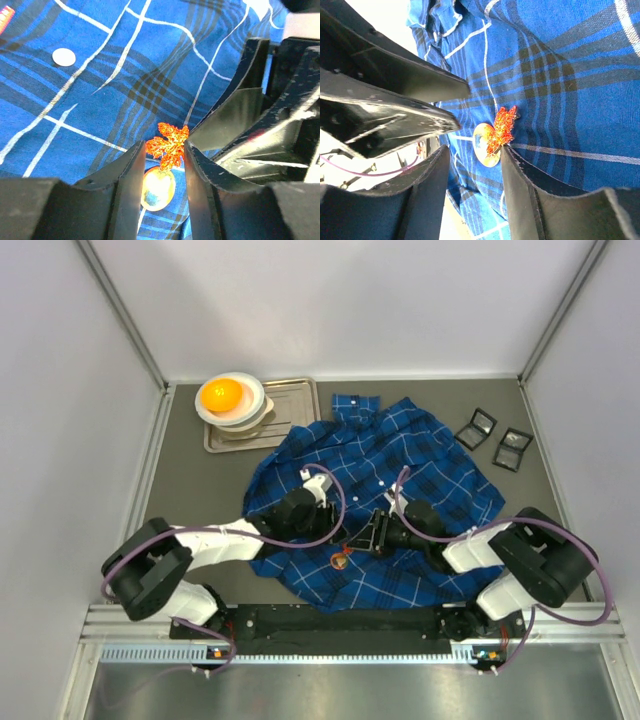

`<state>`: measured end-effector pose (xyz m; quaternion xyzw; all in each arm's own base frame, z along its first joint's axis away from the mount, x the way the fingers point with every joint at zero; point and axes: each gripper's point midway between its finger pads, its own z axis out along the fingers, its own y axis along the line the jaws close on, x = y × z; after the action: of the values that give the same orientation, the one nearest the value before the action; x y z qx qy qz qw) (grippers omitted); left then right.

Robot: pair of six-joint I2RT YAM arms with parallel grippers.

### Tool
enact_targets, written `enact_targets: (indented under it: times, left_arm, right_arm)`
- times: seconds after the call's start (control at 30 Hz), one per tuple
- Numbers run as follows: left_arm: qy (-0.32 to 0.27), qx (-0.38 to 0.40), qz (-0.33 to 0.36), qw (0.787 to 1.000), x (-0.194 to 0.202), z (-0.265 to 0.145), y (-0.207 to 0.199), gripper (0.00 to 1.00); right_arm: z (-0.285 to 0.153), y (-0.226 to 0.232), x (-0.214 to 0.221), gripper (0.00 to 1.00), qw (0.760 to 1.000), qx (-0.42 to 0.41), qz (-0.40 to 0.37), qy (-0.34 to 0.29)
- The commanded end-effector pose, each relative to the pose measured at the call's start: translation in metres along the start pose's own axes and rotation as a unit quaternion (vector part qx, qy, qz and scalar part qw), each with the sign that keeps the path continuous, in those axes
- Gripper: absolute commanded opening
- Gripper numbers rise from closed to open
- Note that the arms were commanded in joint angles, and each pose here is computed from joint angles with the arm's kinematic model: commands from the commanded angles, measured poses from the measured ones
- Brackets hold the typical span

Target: Remove the brooch from the garment

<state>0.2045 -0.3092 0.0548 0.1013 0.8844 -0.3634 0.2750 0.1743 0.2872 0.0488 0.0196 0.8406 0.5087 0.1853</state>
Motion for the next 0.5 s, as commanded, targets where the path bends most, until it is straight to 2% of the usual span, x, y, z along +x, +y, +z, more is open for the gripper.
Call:
enact_targets:
  times: [0.0,0.27,0.47]
  left_arm:
    - [-0.036,-0.006,0.037,0.999,-0.022,-0.015,-0.007,0.43]
    - [-0.014,0.014,0.121,0.992,0.006,-0.011,-0.016,0.28]
    - [-0.037,-0.009,0.169,0.985,0.014,-0.011,-0.023,0.29]
  right_arm:
    - [0.002,0.016,-0.011,0.45,0.999,-0.038,-0.017,-0.019]
    - [0.001,0.015,-0.012,0.45,0.999,-0.033,-0.015,-0.023]
    - [0.000,0.015,-0.014,0.44,0.999,-0.035,-0.015,-0.025]
